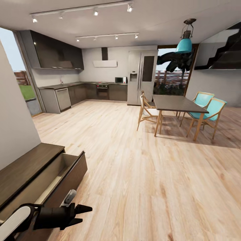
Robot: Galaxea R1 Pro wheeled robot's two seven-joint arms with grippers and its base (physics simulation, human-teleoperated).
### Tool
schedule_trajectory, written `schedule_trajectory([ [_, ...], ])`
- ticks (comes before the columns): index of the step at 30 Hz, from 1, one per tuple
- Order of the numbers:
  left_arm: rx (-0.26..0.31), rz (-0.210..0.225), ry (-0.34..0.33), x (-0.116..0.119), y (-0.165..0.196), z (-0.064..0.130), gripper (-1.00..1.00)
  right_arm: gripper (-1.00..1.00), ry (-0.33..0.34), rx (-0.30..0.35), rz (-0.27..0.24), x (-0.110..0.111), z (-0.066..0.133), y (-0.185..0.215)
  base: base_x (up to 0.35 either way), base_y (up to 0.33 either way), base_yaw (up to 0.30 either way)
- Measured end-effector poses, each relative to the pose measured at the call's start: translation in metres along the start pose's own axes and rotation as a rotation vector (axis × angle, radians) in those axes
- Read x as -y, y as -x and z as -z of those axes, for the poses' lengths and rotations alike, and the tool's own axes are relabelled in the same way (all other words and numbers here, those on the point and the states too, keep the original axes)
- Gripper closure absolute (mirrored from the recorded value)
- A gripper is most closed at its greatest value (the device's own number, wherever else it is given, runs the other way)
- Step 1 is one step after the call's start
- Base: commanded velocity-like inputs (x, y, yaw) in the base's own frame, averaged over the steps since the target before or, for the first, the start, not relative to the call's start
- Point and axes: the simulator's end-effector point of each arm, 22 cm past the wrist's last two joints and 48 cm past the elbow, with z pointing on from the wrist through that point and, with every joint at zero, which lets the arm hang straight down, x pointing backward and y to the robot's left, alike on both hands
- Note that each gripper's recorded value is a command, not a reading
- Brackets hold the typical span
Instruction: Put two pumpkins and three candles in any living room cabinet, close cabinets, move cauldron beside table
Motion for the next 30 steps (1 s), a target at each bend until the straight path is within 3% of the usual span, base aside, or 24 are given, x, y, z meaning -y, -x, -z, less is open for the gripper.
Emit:
schedule_trajectory([
  [30, 0.005, 0.001, -0.001, 0.0002, 0.0019, 0.0012, -1.0, -1.0, 0.001, 0.001, 0.0, -0.0007, -0.0001, 0.0003, 0.0, 0.024, -0.28],
])
